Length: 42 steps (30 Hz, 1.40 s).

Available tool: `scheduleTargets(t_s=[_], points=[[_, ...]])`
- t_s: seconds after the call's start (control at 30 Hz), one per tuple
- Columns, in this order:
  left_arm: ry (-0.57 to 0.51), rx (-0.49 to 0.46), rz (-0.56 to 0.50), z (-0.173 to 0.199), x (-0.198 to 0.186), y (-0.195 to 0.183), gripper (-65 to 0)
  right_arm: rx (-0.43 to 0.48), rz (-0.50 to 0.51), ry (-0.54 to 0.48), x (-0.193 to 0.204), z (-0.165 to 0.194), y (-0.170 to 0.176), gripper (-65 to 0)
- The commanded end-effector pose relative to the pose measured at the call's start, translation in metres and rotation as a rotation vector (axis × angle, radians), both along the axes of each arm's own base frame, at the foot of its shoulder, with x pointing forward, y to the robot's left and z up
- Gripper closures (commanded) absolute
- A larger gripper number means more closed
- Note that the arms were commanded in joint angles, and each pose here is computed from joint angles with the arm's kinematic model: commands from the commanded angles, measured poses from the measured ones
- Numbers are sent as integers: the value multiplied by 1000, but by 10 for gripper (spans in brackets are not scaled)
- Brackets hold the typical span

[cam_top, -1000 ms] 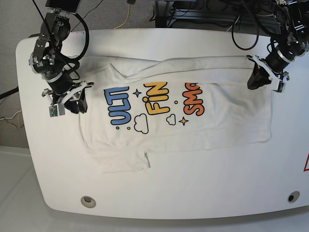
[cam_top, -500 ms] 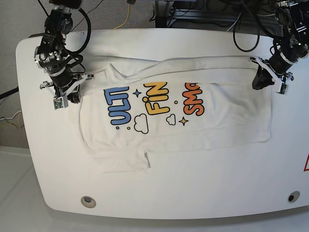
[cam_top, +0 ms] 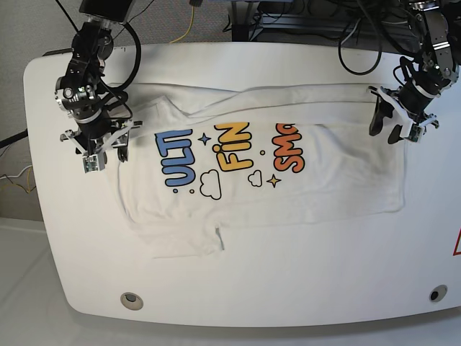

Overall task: Fold the T-shirt properly
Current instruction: 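Move both grippers back over the shirt toward its sides, then lower both grippers onto the shirt's side edges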

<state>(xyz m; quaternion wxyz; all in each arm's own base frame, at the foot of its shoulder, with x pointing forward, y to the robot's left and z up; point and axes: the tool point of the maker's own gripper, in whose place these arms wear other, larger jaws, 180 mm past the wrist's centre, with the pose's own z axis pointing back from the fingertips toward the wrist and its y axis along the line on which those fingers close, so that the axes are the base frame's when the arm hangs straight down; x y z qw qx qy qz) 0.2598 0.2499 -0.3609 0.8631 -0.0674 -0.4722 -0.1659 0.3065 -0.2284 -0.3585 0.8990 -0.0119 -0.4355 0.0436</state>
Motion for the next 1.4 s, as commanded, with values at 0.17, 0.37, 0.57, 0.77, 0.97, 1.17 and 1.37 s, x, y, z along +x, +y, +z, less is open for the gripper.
scheduleTargets(t_s=[0.17, 0.37, 0.57, 0.77, 0.97, 1.17, 1.37], points=[[-47, -16, -6, 21, 7, -1, -293, 42, 20, -37, -1, 6, 5, -304], [44, -79, 0, 12, -4, -10, -16, 162, 48, -15, -21, -8, 24, -255], [99, -114, 14, -1, -8, -10, 0, 182, 37, 25, -20, -25, 23, -198], [124, -135, 19, -3, -9, -10, 0, 209, -6, 51, -18, -36, 14, -208], [42, -102, 2, 25, -4, -12, 0, 227, -7, 40, -23, -31, 16, -200], [-45, -19, -21, 56, -9, -11, -53, 202, -6, 29, -27, -23, 9, -226], [-39, 52, -45, 53, -17, -13, -191, 186, -18, 37, -27, -23, 3, -308]])
